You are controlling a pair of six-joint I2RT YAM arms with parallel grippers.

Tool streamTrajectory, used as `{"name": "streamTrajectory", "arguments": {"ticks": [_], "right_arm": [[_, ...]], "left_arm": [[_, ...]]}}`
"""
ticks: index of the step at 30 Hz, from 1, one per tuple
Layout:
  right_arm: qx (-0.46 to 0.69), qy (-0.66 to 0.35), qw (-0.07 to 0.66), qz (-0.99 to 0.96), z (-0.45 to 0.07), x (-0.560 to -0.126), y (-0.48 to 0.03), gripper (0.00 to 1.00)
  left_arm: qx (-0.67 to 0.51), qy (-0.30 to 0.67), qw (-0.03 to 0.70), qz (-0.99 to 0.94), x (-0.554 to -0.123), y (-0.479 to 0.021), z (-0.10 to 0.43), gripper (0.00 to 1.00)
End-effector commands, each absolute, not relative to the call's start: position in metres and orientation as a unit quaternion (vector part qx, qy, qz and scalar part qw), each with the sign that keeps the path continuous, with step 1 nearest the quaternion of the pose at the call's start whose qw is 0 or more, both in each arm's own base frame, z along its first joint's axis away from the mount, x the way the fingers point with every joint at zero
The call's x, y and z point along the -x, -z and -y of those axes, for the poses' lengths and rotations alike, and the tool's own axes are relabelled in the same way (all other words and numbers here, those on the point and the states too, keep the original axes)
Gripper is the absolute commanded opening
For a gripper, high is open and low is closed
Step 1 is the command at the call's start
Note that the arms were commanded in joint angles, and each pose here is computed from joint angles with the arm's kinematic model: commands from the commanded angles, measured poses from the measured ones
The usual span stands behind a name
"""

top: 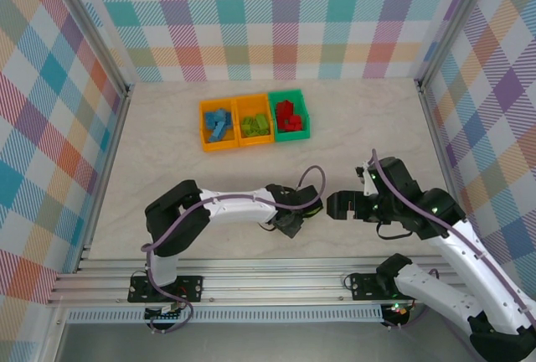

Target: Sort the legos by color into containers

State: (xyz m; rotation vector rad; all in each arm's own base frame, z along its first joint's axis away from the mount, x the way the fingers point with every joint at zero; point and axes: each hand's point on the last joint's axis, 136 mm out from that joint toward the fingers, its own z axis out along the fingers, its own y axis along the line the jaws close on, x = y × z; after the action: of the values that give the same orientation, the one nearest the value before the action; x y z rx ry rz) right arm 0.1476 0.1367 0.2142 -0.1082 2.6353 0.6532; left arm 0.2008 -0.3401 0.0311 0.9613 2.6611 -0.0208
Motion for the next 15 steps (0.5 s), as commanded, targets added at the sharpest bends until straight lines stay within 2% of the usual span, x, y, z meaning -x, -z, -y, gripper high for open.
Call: {"name": "streamTrajectory", "arguments": {"ticks": [1, 6, 11, 15], "right_arm": [[0.038, -0.281, 0.222, -0.933, -0.15, -0.149, -0.225, 1.0], [0.049, -0.287, 0.231, -0.928, -0.154, -0.153, -0.23, 1.0], [0.05, -0.281, 0.225, -0.932, -0.159, -0.161, -0.228, 1.0], [0.037, -0.29, 0.222, -0.93, -0.161, -0.161, -0.221, 1.0]], "left_arm": [[-0.283, 0.026, 0.206, -0.937, -0.224, -0.069, 0.339, 0.21], [-0.2, 0.021, 0.259, -0.945, -0.276, -0.111, 0.314, 0.2], [-0.063, 0.031, 0.279, -0.958, -0.359, -0.131, 0.267, 0.2], [0.004, 0.021, 0.291, -0.957, -0.419, -0.138, 0.244, 0.2]]}}
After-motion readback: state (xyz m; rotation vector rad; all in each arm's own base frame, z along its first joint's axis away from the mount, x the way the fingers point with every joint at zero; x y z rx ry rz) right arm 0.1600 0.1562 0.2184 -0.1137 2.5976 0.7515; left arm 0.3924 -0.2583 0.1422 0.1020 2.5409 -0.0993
